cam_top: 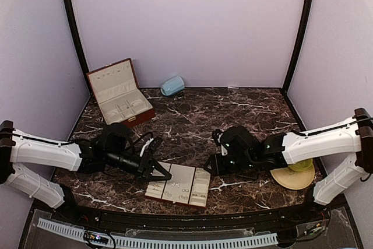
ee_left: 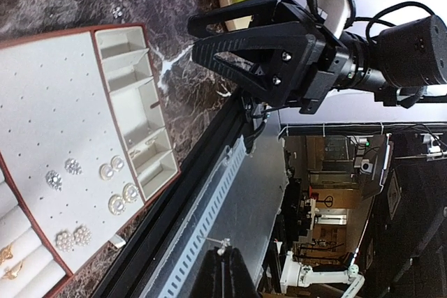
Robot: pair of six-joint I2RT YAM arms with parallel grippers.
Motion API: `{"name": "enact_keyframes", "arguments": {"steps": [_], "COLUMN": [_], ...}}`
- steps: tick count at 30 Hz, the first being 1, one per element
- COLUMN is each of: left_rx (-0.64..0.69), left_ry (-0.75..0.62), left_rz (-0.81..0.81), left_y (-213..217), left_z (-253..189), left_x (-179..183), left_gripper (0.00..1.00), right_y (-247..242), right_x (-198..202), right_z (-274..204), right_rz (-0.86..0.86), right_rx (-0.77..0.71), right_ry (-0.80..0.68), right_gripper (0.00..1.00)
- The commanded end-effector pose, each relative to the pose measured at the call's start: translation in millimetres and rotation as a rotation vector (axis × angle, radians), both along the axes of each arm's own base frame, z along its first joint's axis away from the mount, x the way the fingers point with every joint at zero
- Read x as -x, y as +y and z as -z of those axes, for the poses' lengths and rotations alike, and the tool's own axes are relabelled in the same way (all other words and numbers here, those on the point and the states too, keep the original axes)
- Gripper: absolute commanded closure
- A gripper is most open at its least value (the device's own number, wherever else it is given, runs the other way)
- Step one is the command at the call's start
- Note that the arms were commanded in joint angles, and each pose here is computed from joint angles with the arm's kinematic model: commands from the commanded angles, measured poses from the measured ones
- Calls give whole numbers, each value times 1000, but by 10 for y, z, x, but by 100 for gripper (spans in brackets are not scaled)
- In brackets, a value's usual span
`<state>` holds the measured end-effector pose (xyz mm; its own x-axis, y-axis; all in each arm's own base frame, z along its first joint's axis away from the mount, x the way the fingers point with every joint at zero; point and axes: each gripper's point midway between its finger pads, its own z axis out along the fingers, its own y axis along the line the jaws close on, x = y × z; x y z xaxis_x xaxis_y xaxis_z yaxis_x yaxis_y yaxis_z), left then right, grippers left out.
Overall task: Organize the mixed jewelry
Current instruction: Pass from the right arm to the left, then insert the earring into the earring holder.
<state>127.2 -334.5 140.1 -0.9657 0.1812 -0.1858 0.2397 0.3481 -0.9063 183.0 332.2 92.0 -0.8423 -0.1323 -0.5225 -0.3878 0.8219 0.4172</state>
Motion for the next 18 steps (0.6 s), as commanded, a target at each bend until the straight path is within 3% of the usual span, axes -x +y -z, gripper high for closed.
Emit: {"name": "enact_keyframes", "arguments": {"steps": [1,18], "left_rx": [-55,-137], "left_ry": [69,151], "left_rz": [-28,-52], "left_y": [42,30], "left_z": [255,691], "left_x": [34,5], "left_gripper": [100,100], "right_y": [124,98], "right_x": [-14,-19], "right_z": [-45,82], "right_rz": [27,54], "right_rx": [-23,15], "right_ry": [-15,-4], "right_gripper": [59,59]}}
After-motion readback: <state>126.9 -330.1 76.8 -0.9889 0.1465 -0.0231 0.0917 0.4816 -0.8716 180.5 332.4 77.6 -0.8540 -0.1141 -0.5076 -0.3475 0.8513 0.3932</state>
